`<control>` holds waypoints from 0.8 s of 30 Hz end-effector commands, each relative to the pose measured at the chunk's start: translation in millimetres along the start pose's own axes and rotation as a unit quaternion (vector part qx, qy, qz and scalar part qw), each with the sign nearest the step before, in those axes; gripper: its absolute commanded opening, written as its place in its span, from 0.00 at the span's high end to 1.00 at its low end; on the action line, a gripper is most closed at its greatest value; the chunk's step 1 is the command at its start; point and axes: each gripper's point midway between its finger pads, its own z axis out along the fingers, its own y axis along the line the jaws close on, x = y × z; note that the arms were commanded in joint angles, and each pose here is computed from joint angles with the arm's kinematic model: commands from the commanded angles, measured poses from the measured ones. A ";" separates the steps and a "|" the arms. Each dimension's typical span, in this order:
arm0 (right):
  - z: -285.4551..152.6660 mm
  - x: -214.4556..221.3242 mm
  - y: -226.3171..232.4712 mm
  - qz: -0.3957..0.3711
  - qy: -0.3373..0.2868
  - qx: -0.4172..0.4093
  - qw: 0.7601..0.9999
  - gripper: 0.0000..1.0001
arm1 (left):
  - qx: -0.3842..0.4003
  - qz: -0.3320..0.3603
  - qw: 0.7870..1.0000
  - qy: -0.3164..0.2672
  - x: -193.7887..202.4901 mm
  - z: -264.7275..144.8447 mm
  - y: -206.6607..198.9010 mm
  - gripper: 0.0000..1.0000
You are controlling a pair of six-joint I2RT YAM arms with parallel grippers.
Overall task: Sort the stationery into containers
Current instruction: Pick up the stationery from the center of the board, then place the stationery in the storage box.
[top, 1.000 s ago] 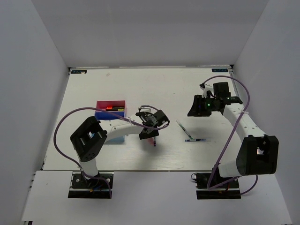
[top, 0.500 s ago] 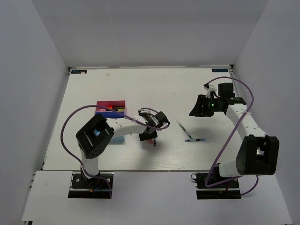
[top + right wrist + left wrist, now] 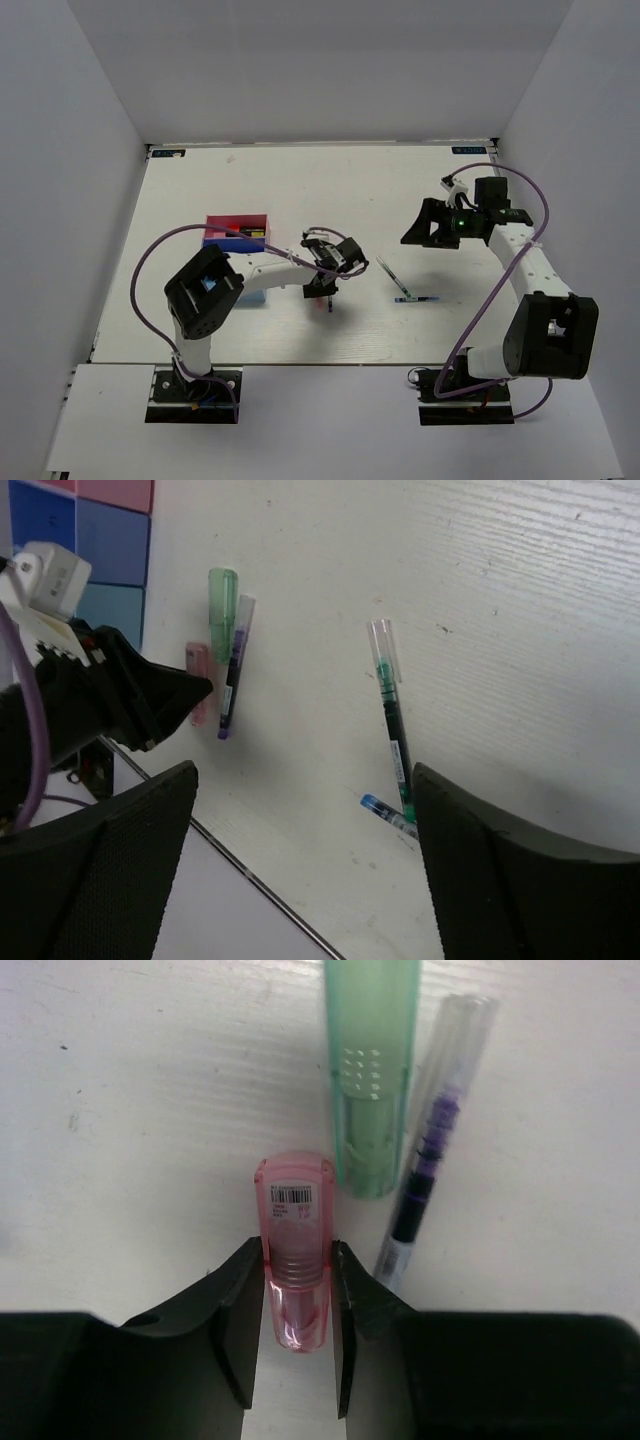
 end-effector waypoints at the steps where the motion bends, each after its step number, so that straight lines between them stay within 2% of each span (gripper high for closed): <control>1: -8.6 -2.9 14.2 -0.031 -0.012 -0.042 0.999 0.10 | 0.054 0.018 0.995 -0.076 -45.9 -61.3 -26.9 1.00; 2: -6.8 0.5 13.7 -0.028 -0.004 -0.047 0.998 0.11 | 0.033 0.025 0.993 -0.108 -60.4 -71.6 -14.1 1.00; 3: -8.9 1.7 20.8 -0.031 -0.004 -0.065 0.997 0.21 | 0.025 0.028 0.992 -0.120 -67.1 -79.2 -7.6 1.00; 4: -7.7 2.4 20.9 -0.030 -0.001 -0.069 0.997 0.81 | 0.031 0.013 0.988 -0.150 -85.2 -96.2 0.5 1.00; 5: -7.4 2.7 20.9 -0.030 0.000 -0.070 0.997 1.00 | 0.021 0.002 0.986 -0.164 -95.8 -98.6 10.1 1.00; 7: -7.7 3.6 22.4 -0.028 0.002 -0.073 0.997 1.00 | 0.003 -0.051 0.984 -0.169 -118.7 -98.4 38.8 1.00; 10: -6.3 4.4 19.5 -0.029 0.001 -0.069 0.997 1.00 | -0.010 -0.124 0.978 -0.165 -132.5 -96.3 74.9 1.00; 15: -5.6 6.6 23.2 -0.028 0.003 -0.082 0.996 1.00 | -0.038 -0.273 0.945 -0.177 -156.6 -81.9 131.9 1.00; 18: -4.7 7.1 23.3 -0.025 0.005 -0.087 0.996 1.00 | -0.055 -0.321 0.928 -0.179 -164.7 -71.7 149.1 1.00; 21: -5.5 5.8 23.6 -0.026 0.003 -0.087 0.996 0.99 | -0.063 -0.337 0.924 -0.169 -167.7 -62.1 152.6 1.00; 24: -6.7 5.3 24.3 -0.024 0.002 -0.090 0.996 0.92 | -0.083 -0.332 0.925 -0.165 -166.8 -53.2 156.1 1.00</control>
